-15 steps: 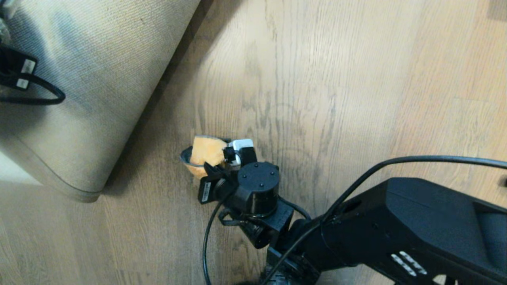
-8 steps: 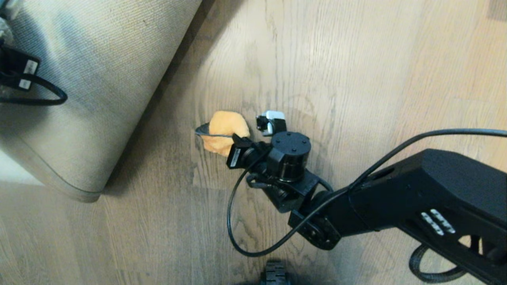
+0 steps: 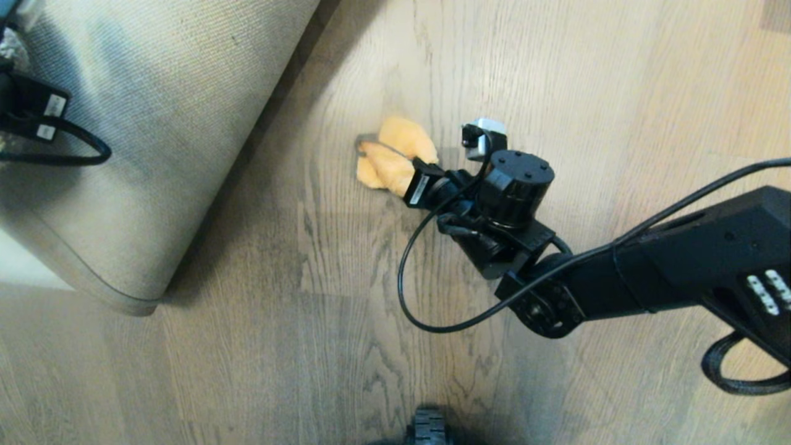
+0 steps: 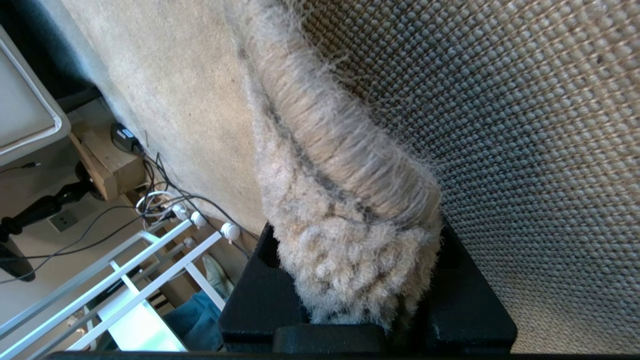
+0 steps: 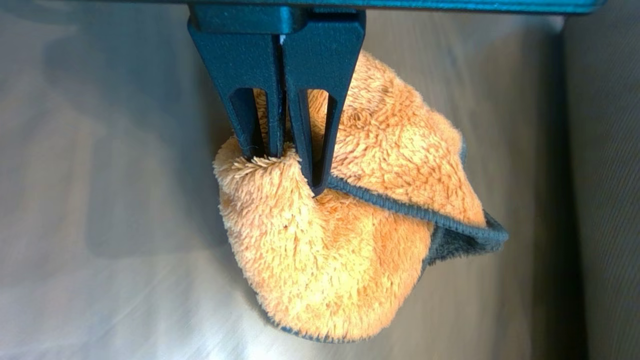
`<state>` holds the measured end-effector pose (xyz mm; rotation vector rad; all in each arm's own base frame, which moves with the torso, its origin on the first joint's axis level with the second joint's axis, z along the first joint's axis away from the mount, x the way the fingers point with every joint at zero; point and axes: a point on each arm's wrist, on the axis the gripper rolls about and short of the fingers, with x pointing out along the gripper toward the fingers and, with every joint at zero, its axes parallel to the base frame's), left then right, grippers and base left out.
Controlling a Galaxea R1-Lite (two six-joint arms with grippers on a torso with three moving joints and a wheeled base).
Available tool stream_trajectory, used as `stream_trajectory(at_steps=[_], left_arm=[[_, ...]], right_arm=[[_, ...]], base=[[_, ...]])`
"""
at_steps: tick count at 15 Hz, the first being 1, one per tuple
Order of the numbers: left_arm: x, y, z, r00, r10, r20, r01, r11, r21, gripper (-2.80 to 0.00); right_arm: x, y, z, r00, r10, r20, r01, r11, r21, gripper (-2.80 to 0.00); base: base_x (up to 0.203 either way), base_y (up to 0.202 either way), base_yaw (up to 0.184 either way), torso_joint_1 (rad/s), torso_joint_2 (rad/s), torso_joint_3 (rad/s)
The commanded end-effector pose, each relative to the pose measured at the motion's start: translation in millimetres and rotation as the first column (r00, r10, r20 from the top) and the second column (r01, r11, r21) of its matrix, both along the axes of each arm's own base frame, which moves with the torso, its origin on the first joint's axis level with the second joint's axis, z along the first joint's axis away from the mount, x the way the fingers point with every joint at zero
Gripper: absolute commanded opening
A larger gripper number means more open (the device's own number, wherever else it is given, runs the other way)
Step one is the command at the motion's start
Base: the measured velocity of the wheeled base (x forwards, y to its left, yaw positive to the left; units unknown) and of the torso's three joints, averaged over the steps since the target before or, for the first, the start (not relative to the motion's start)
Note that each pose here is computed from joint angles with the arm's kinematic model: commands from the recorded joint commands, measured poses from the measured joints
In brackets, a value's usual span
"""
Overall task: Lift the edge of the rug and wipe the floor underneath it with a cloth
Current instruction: Wipe the floor under the carpet with a rag
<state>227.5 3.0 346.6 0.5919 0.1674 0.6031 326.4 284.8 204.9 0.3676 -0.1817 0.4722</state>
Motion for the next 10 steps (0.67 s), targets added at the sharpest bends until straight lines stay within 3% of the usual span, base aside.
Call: stream_trajectory(at_steps=[1, 6, 10], left_arm=[[1, 0, -1, 1.000, 0.002, -0.003, -0.002, 1.000, 0.003, -2.80], [0, -1, 0, 1.000, 0.005, -0.001, -0.005, 1.000, 0.001, -2.80], [0, -1, 0, 1.000, 0.007, 0.000, -0.007, 1.000, 0.002, -2.80]], right_arm=[[4, -20, 20, 0.998, -0.045, 0.034, 0.044, 0.999, 0.031, -2.80], [8, -38, 27, 0.996, -0.079, 0.037, 0.078, 0.997, 0.014, -2.80], [-15, -22, 1, 1.000, -0.015, -0.026, 0.013, 0.998, -0.054, -2.80]], base=[[0.000, 0.000, 0.000, 0.000, 0.00, 0.000], [0.000, 0.000, 0.000, 0.000, 0.00, 0.000], [0.000, 0.000, 0.000, 0.000, 0.00, 0.000]])
